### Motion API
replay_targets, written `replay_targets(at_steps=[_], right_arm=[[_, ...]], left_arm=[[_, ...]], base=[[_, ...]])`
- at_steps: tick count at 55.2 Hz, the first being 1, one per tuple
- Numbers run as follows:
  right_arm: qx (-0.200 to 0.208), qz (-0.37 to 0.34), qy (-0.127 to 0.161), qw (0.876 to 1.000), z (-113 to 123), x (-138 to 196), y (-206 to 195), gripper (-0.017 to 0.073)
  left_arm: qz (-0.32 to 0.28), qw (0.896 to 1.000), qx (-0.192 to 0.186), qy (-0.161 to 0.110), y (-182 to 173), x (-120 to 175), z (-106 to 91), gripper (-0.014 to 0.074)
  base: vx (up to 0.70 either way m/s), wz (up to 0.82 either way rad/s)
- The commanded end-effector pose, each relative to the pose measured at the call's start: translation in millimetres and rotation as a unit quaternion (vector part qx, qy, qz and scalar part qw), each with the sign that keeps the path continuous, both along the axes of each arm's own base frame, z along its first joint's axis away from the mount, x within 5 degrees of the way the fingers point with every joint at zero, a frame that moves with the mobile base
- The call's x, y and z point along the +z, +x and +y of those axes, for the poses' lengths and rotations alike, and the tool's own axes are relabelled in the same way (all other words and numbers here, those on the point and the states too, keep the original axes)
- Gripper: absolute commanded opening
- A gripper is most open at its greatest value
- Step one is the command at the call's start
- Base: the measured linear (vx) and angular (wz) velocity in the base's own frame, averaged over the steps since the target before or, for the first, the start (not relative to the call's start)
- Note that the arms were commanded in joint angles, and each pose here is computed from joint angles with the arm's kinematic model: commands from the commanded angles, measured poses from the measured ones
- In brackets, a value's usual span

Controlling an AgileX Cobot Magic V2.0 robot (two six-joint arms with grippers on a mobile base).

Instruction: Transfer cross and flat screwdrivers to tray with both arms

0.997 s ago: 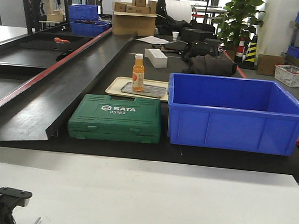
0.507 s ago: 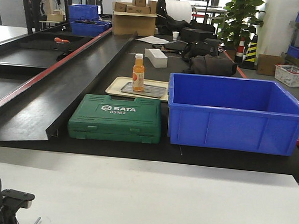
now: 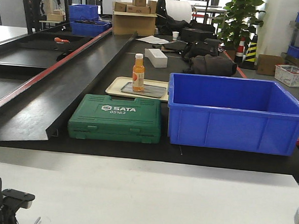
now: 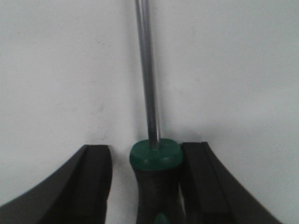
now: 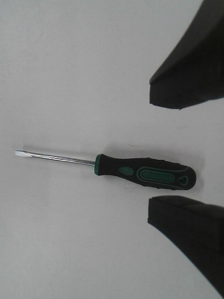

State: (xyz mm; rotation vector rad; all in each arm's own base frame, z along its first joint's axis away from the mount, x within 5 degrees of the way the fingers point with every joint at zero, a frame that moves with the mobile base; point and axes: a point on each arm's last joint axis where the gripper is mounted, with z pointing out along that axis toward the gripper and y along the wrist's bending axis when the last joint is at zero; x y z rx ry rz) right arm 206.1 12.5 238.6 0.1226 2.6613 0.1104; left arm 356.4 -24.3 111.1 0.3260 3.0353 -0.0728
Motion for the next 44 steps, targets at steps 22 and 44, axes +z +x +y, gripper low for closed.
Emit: replay_targets(at_steps=[22,44], right_arm=[[0.032,0.065,-0.003,0.997,24,-44,77,0.0491],[-0.006,0.117,0.006,0.993,32,-91,94,0.0491]], left_arm=[[-0.001,1.000,0.013,-0.012,0,11,-0.5,-0.0008],[-0.003,1.000,0.015,-0.015,0,11,-0.9,-0.0006]], base=[[0.00,0.00],[0.00,0.00]])
